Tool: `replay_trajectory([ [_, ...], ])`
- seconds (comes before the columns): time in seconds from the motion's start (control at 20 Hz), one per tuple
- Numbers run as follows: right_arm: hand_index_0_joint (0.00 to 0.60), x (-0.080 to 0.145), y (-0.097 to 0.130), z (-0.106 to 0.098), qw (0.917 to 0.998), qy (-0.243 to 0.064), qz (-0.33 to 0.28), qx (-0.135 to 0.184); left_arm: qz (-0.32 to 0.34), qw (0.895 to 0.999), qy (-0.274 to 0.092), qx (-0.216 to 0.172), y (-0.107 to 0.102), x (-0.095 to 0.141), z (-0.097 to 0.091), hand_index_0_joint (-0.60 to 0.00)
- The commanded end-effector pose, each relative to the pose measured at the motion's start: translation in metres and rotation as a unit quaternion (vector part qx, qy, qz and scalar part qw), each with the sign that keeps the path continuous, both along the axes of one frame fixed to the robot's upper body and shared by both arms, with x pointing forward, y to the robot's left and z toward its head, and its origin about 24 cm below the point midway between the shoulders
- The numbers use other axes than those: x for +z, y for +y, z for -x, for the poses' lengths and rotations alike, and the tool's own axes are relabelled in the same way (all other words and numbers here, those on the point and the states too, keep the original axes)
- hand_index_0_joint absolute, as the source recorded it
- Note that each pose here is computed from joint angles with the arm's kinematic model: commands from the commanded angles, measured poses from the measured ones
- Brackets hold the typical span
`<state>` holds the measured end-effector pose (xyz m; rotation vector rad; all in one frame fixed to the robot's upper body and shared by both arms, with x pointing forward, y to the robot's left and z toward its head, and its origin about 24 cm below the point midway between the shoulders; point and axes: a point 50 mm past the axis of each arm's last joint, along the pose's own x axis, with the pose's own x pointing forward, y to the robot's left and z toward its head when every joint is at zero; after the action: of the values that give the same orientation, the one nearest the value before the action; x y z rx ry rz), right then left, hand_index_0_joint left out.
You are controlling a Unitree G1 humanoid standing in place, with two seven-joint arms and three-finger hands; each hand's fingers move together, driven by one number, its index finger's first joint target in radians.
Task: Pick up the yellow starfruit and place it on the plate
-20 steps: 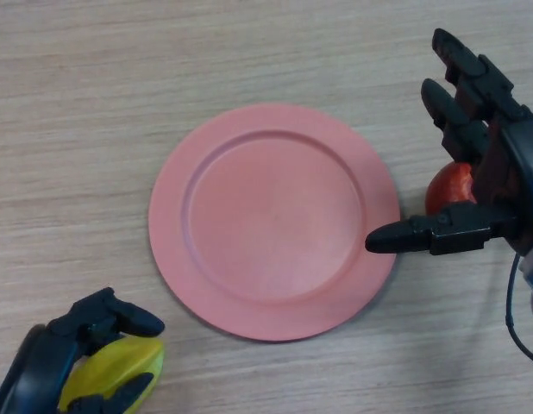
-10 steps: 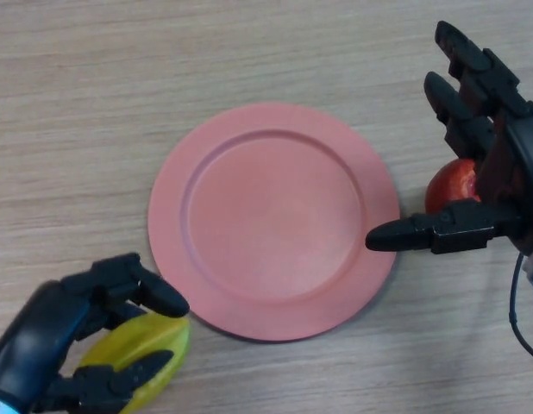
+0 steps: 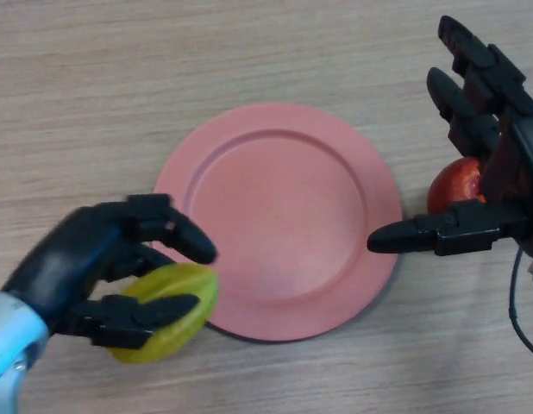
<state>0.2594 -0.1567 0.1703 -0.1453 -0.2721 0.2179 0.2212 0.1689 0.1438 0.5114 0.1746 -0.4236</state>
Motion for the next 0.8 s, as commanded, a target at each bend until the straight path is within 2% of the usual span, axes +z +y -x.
replay_trajectory([
  [0.05,0.000,0.032,-0.006,0.009,0.9947,-0.102,-0.012,-0.005,-0.040,0.988,-0.150,-0.002,-0.009,0.021,-0.015,-0.600],
  [0.1,0.000,0.031,-0.005,0.009,0.9948,-0.101,-0.013,-0.005,-0.057,0.982,-0.177,-0.013,-0.014,0.020,-0.021,-0.600],
  [0.15,0.000,0.031,-0.005,0.009,0.9947,-0.102,-0.014,-0.004,-0.088,0.971,-0.219,-0.030,-0.022,0.017,-0.029,-0.600],
  [0.2,0.000,0.032,-0.005,0.009,0.9944,-0.104,-0.013,-0.004,-0.119,0.953,-0.276,-0.045,-0.027,0.015,-0.035,-0.600],
  [0.25,0.000,0.032,-0.005,0.009,0.9941,-0.108,-0.010,-0.006,-0.165,0.918,-0.356,-0.053,-0.032,0.013,-0.044,-0.600],
  [0.3,0.000,0.032,-0.006,0.009,0.9937,-0.111,-0.008,-0.006,-0.203,0.882,-0.422,-0.046,-0.035,0.012,-0.053,-0.600],
  [0.35,0.000,0.031,-0.007,0.010,0.9929,-0.119,-0.006,-0.009,-0.220,0.851,-0.475,-0.036,-0.037,0.014,-0.061,-0.600],
  [0.45,0.000,0.031,-0.008,0.010,0.9919,-0.126,-0.002,-0.016,-0.240,0.821,-0.518,-0.018,-0.042,0.017,-0.072,-0.600],
  [0.55,0.000,0.031,-0.009,0.010,0.9916,-0.128,-0.009,-0.017,-0.210,0.831,-0.514,-0.021,-0.049,0.016,-0.078,-0.600],
  [0.6,0.000,0.030,-0.009,0.010,0.9919,-0.126,-0.010,-0.017,-0.198,0.833,-0.516,-0.022,-0.052,0.018,-0.079,-0.600],
  [0.7,0.000,0.032,-0.010,0.011,0.9917,-0.127,-0.010,-0.018,-0.127,0.855,-0.502,-0.025,-0.057,0.022,-0.079,-0.600],
  [0.75,0.000,0.032,-0.011,0.010,0.9917,-0.127,-0.008,-0.020,-0.069,0.875,-0.478,-0.014,-0.057,0.026,-0.080,-0.600],
  [0.8,0.000,0.032,-0.011,0.010,0.9915,-0.128,-0.009,-0.021,-0.061,0.879,-0.472,-0.012,-0.058,0.026,-0.080,-0.600],
])
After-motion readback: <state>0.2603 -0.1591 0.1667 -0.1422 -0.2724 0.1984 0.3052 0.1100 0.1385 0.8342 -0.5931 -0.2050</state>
